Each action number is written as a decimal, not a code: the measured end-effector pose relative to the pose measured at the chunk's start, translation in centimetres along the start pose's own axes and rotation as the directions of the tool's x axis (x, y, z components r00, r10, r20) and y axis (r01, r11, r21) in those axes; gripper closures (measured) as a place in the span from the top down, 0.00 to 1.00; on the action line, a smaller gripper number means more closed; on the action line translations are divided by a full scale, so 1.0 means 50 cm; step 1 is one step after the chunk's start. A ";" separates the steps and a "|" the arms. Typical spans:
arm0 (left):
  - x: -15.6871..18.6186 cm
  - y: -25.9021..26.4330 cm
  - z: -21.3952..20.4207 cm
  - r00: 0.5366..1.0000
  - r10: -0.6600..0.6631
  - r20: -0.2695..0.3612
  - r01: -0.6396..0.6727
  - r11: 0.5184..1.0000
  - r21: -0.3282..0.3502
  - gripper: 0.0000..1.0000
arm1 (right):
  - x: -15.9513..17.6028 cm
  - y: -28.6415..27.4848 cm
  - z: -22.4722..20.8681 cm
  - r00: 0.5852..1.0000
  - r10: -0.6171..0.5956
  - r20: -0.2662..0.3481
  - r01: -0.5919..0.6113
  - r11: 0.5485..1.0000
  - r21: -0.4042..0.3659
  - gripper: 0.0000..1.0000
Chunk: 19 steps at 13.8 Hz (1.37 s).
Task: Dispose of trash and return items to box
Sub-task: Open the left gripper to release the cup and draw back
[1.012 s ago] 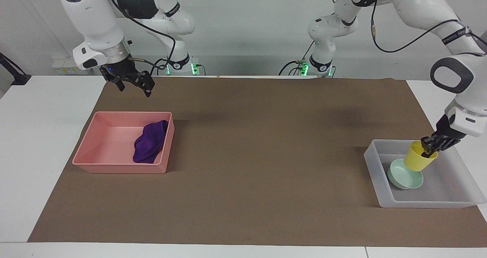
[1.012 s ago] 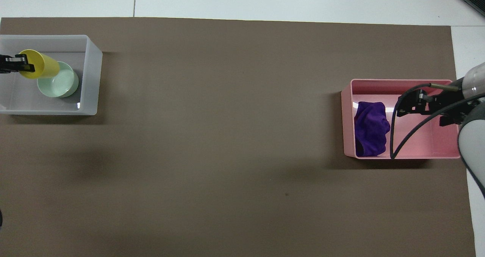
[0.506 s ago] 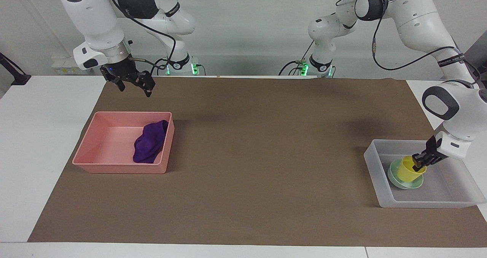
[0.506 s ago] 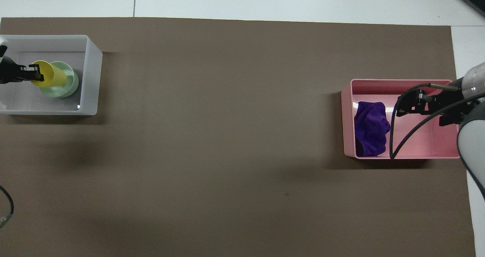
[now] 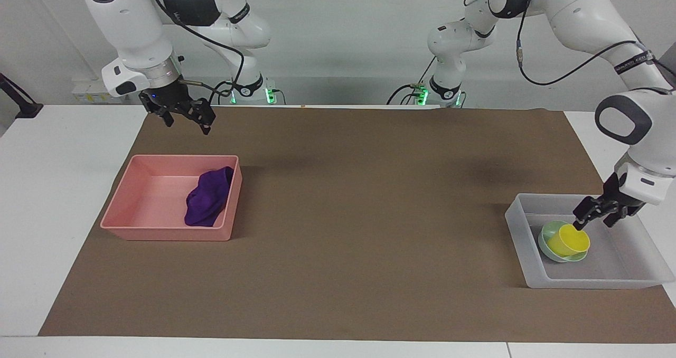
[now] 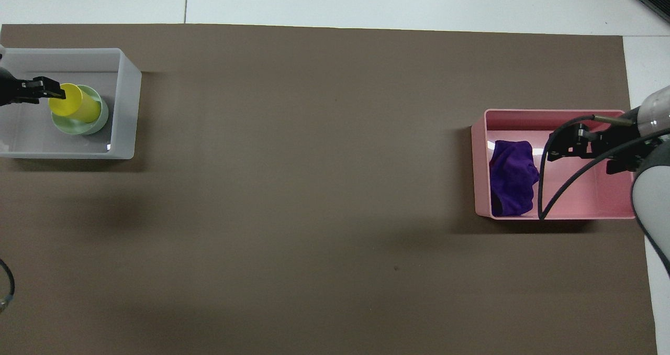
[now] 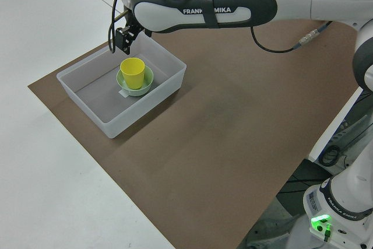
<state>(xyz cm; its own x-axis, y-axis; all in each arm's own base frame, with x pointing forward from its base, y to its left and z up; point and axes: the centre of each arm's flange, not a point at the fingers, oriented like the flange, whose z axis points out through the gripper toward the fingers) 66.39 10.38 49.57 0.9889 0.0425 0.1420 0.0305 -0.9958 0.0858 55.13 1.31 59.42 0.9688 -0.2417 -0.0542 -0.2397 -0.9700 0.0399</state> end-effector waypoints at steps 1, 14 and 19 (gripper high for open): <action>-0.020 0.027 -0.051 1.000 -0.001 0.030 0.001 1.000 -0.006 1.00 | 0.000 0.000 0.000 1.000 0.000 0.000 0.000 1.000 0.000 1.00; -0.218 0.343 -0.288 0.989 0.059 0.132 -0.081 0.982 0.171 1.00 | 0.000 0.000 0.001 1.000 0.000 0.001 0.000 1.000 0.000 1.00; -0.213 0.292 -0.286 0.986 0.067 0.150 -0.081 0.993 0.090 1.00 | 0.000 0.000 0.001 1.000 0.000 0.001 0.000 1.000 0.000 1.00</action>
<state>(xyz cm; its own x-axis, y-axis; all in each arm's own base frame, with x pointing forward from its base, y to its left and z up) 54.23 -3.47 63.40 0.9993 -0.0370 -0.0019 -0.0370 -0.9992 -0.0147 55.12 1.31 59.39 0.9688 -0.2415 -0.0547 -0.2396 -0.9701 0.0400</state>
